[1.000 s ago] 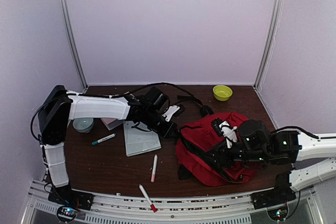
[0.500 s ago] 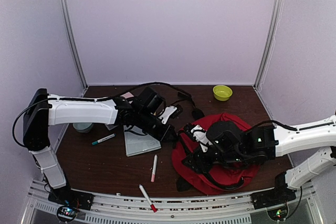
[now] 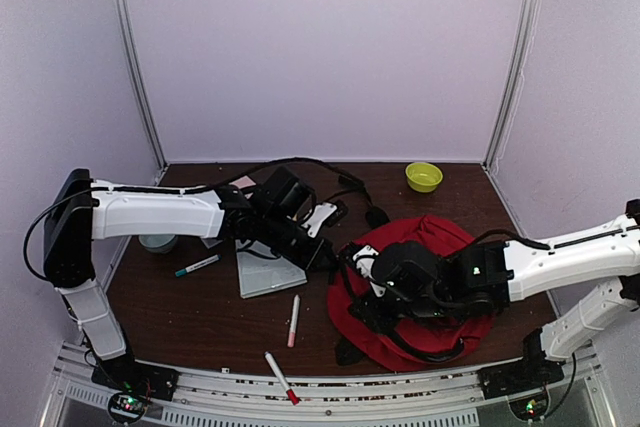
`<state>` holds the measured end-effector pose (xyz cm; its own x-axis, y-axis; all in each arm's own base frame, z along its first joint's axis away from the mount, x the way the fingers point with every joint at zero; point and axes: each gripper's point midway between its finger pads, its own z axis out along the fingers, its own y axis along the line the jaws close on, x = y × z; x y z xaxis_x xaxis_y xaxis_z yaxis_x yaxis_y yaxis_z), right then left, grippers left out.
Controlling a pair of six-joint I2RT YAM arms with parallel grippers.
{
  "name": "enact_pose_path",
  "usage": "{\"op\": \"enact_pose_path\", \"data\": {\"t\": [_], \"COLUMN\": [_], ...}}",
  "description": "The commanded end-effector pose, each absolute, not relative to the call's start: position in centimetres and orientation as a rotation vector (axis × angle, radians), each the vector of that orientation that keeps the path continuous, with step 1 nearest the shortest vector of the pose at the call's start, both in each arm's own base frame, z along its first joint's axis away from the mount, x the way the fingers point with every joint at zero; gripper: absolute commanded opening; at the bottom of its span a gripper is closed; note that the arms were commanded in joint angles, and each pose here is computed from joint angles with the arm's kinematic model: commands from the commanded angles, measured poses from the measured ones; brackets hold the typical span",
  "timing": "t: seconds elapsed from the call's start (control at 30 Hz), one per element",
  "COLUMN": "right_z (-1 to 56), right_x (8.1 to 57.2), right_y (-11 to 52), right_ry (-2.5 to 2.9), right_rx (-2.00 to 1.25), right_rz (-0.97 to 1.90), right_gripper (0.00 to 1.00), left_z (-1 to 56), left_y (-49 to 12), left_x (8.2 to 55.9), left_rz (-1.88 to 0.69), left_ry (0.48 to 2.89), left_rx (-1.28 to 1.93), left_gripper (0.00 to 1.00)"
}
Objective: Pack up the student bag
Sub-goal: Unzip the largest pocket of the student bag.
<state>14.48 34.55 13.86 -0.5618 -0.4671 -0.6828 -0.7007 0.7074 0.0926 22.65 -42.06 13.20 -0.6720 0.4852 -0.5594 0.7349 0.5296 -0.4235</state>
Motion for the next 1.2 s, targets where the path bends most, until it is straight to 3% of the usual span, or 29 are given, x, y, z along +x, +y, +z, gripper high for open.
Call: {"op": "enact_pose_path", "data": {"t": [0.0,0.33,0.4,0.5,0.63,1.17], "right_z": [14.4,13.6,13.1,12.7,12.9,14.6], "right_x": [15.4,14.9,14.8,14.7,14.5,11.5], "right_y": [33.3,34.0,34.0,33.6,32.8,30.6], "right_ry": [2.264,2.277,2.288,2.297,2.297,2.278], "right_rx": [-0.853,-0.869,-0.871,-0.862,-0.832,-0.849], "right_rz": [0.321,0.345,0.337,0.311,0.323,0.569], "right_gripper": [0.51,0.4,0.32,0.13,0.0,0.0], "left_z": [15.4,15.9,16.0,15.9,15.6,9.9], "left_y": [-42.3,-42.4,-42.4,-42.3,-42.3,-42.0], "left_x": [22.9,22.9,23.0,22.9,22.9,26.2], "left_rz": [-0.947,-0.953,-0.953,-0.952,-0.95,-0.785], "left_ry": [2.315,2.304,2.302,2.303,2.304,2.41], "left_rx": [0.992,0.995,0.994,0.994,1.0,1.14], "left_gripper": [0.0,0.0,0.0,0.0,0.0,0.0]}}
